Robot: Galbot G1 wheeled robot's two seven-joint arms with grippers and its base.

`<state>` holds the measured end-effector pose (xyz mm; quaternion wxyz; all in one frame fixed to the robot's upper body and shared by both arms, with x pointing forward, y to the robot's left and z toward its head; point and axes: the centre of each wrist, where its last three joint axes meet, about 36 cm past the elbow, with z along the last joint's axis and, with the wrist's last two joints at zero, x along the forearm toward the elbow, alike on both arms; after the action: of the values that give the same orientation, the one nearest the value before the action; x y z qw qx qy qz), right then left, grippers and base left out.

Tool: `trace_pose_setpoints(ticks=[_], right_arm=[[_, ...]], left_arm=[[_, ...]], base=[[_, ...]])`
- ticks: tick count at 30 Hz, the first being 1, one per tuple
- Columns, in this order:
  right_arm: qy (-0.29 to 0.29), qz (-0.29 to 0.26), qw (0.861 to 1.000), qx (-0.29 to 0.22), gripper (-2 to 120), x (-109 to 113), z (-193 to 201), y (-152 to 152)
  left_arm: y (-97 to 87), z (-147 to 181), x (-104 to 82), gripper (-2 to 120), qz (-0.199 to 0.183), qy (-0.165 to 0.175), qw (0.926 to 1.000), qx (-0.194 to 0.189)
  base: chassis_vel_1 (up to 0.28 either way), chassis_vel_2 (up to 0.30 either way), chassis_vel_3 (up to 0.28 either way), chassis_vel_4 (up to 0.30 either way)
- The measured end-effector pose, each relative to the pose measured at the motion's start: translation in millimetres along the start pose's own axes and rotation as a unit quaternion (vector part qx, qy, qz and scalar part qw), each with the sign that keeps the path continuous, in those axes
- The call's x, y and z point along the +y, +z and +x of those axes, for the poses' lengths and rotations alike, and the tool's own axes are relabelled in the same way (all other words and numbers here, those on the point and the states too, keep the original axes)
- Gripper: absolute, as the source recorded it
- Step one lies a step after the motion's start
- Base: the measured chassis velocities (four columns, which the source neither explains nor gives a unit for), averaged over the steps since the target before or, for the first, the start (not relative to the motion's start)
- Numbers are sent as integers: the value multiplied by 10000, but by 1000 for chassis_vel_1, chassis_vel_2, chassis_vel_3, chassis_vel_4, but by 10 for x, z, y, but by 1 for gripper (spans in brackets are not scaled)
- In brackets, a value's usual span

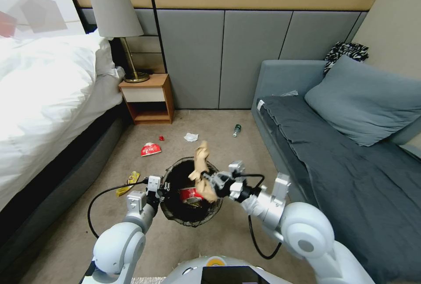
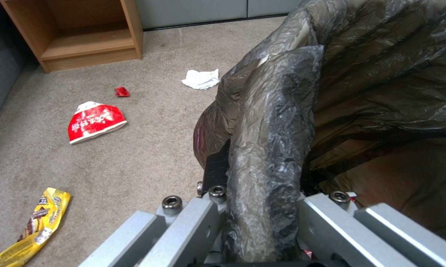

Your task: Pick up the trash bin, then pick up the garbage from the floor and place it into the trash bin.

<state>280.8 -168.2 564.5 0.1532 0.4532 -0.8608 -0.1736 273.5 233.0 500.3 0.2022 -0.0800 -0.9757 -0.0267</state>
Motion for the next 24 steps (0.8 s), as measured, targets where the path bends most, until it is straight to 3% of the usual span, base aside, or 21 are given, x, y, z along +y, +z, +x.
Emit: trace_pose_setpoints(ticks=[12,22,24], right_arm=[[-32,-90,9988,489,0,58,-216,312],[188,-36,9965,816,34,-17,-343,498],[262,-23,9964,806,46,-23,-369,513]], left_arm=[[-25,38,-26,1,24,-10,10000,-19],[-36,97,-39,1,23,-24,10000,-26],[-43,108,-42,1,21,-22,10000,-37]], base=[[0,0,0,0],[0,0,0,0],[0,0,0,0]])
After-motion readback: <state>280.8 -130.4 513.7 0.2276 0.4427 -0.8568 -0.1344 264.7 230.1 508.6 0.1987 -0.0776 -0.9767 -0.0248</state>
